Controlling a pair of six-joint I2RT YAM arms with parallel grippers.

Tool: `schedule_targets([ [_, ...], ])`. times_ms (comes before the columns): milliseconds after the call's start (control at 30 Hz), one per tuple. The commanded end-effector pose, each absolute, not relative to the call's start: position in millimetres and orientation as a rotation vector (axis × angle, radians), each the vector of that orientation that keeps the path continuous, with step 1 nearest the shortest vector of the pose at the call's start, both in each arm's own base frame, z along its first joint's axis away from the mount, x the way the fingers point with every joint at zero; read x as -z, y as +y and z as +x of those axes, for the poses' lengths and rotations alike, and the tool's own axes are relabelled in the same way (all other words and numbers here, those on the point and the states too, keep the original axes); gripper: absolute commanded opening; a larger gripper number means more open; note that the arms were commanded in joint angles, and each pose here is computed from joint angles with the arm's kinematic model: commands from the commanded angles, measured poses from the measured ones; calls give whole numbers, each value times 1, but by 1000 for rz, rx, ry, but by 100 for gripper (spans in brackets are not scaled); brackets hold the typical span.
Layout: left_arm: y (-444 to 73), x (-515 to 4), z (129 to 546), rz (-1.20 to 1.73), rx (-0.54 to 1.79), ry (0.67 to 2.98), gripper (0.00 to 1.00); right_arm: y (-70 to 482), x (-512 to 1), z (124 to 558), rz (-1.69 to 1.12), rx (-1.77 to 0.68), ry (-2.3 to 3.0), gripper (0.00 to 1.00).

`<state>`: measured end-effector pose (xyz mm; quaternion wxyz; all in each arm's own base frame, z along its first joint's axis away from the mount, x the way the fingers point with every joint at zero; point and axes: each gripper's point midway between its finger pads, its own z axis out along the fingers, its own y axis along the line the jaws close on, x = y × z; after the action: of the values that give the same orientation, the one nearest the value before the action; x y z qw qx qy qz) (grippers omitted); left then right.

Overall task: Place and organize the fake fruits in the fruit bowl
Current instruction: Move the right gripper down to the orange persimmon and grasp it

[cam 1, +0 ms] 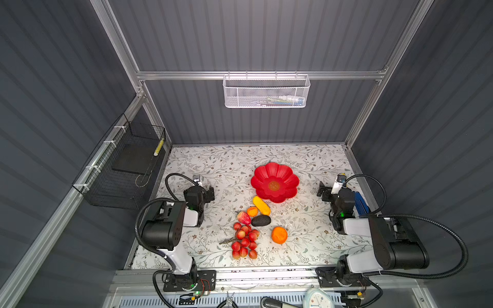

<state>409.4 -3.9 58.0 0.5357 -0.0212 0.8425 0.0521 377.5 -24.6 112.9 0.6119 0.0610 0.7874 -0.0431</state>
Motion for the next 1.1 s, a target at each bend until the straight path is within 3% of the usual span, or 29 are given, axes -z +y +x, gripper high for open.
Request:
schedule_targets([
  [0,2,-65,417,-56,-156,1974,100,-29,-122,382,148,118,1782,99],
  [867,2,-64,417,-54,-157,1978,100,-31,-121,383,158,106,1789,99],
  [1067,5,-83,417,-66,-171,1969,100,-43,-150,379,238,204,1791,99],
])
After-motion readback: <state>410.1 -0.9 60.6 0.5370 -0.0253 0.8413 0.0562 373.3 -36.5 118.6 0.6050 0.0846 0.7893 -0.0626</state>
